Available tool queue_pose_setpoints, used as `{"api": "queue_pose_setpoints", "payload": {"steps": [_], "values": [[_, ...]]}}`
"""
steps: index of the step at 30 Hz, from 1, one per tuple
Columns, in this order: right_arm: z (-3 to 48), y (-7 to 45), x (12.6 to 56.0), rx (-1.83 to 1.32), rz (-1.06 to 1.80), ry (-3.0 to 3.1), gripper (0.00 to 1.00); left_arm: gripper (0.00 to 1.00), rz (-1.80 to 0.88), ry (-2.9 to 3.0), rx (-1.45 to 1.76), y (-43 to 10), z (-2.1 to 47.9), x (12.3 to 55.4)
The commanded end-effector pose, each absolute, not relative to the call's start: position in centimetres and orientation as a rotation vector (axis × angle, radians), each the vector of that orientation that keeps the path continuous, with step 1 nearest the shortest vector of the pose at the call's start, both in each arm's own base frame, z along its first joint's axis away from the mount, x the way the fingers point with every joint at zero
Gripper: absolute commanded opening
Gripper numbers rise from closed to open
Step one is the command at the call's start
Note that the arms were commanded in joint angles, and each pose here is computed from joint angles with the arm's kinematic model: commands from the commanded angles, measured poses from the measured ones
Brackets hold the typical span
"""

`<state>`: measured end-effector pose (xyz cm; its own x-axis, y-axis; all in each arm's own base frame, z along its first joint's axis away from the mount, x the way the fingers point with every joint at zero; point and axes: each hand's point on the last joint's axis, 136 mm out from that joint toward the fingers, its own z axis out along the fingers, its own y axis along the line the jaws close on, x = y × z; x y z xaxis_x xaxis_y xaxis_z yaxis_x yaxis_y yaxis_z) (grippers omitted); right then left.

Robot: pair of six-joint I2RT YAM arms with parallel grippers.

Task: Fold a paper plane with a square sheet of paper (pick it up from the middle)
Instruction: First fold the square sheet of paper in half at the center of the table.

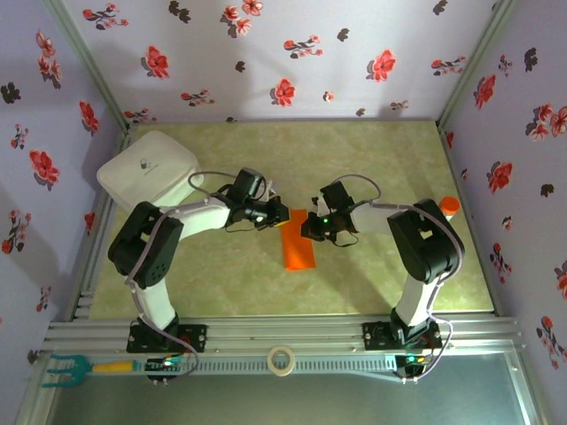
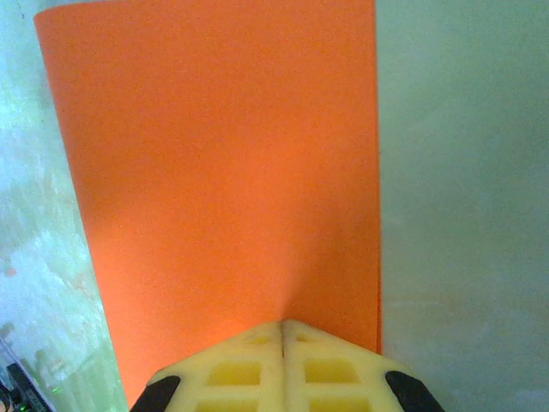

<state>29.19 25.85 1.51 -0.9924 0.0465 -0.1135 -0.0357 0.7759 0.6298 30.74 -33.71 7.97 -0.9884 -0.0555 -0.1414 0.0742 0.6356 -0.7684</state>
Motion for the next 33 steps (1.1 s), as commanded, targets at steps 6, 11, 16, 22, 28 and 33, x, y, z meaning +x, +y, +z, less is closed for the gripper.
{"api": "queue_pose_setpoints", "payload": {"steps": [6, 11, 16, 22, 28, 33], "values": [[-3.1, 21.6, 26.0, 0.179, 0.744, 3.042, 0.00, 0.00, -1.354, 2.729, 0.055, -34.7, 6.7, 30.2], [-3.3, 21.4, 25.9, 0.182, 0.732, 3.047, 0.00, 0.00, -1.345, 2.758, 0.054, -34.8, 5.7, 30.1], [-3.5, 21.3, 25.7, 0.188, 0.728, 3.052, 0.00, 0.00, -1.274, 2.805, 0.064, -34.1, 4.5, 29.8], [-3.7, 21.3, 25.6, 0.195, 0.731, 3.053, 0.00, 0.00, -1.183, 2.873, 0.047, -32.4, 1.9, 29.1], [-3.8, 21.3, 25.5, 0.199, 0.738, 3.050, 0.00, 0.00, -1.105, 2.917, 0.061, -31.0, 0.1, 28.5], [-3.9, 21.3, 25.5, 0.203, 0.731, 3.054, 0.00, 0.00, -1.001, 2.950, 0.070, -30.0, -0.6, 28.5]]}}
